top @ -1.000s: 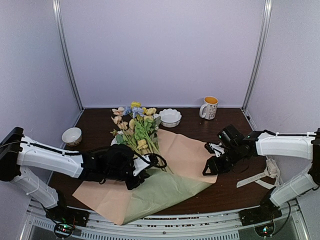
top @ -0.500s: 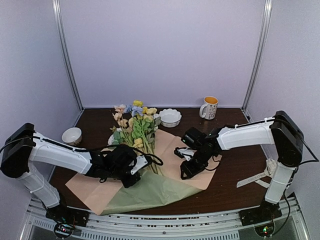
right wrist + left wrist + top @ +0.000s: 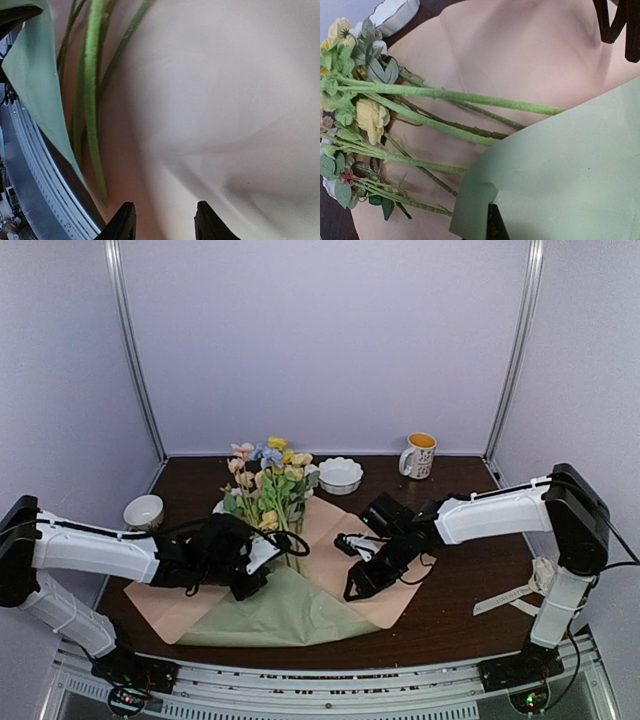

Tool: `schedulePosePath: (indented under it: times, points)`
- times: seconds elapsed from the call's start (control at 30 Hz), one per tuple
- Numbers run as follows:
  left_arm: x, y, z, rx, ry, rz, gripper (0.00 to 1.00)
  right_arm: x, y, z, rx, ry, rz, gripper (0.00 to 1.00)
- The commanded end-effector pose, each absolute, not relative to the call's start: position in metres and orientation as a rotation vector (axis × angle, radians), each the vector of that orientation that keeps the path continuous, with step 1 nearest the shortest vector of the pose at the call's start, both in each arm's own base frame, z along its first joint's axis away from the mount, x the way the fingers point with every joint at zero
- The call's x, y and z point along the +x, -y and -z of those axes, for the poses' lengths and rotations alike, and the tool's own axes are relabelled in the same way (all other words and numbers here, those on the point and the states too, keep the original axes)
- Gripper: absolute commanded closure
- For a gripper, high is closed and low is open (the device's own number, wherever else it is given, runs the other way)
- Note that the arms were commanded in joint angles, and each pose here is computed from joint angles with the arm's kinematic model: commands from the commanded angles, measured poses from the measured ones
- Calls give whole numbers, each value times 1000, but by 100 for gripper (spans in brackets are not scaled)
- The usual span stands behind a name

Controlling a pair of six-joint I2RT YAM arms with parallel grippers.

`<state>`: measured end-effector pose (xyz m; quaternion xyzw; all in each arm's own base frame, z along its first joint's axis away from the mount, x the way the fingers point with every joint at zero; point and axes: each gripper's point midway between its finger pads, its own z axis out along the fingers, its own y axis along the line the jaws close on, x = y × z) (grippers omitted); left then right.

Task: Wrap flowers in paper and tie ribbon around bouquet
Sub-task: Fold the bottom corner of the flattened wrapping paper at the center of the board.

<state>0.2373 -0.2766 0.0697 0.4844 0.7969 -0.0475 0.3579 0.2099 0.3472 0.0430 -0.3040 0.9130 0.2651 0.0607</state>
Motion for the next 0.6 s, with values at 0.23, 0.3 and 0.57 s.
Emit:
schedulePosePath:
  times: [0.23, 0.3, 0.57]
  points:
    - [231, 291, -105, 1228, -1877, 264, 100, 178, -380, -103, -1088, -2425, -1264, 57]
    - [233, 291, -99, 1240, -1905, 246, 100, 179, -378, -96, -1084, -2444, -1222, 56]
    - [241, 285, -84, 1217, -1978, 167, 100, 161, -373, -71, -1162, -2507, -1167, 54]
